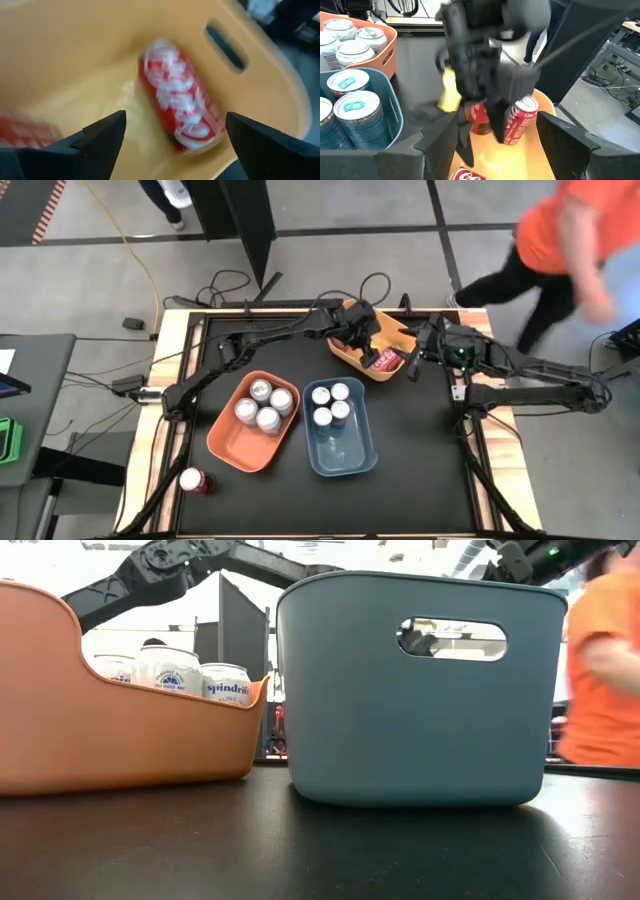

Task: Sort soda cans
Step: Put the top red soda can into the yellow bin

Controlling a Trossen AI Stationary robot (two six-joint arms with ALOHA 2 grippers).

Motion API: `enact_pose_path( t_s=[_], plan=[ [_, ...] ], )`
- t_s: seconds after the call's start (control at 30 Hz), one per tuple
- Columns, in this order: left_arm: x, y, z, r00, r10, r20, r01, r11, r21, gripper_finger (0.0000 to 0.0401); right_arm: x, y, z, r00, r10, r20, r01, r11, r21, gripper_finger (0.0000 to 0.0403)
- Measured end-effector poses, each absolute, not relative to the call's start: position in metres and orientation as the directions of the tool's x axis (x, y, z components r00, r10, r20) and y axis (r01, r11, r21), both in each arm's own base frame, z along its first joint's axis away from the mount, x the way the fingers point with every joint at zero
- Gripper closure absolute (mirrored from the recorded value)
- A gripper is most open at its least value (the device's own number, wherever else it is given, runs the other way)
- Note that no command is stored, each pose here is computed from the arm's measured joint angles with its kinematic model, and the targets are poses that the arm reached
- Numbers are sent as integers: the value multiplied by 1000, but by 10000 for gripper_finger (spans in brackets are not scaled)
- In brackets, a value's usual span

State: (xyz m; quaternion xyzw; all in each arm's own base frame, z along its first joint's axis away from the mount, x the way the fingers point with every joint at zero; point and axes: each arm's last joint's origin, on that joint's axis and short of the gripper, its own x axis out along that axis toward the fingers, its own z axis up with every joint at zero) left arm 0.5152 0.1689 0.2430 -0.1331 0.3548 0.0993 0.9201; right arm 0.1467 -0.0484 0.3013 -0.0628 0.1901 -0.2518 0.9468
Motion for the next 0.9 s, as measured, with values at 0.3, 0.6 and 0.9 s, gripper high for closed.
enact_pose_path(
  t_s=[0.3,0.6,0.9],
  plan=[
    [527,174,231,772,104,-627,-282,940,-192,74,146,-49,301,798,-503,-331,456,864,-214,116],
    [514,173,267,794,119,-596,-256,955,-150,102,150,-50,300,782,-498,-374,446,867,-222,116],
    [486,157,324,807,112,-580,-184,981,-67,105,154,-51,322,781,-493,-382,471,868,-158,116]
  ],
)
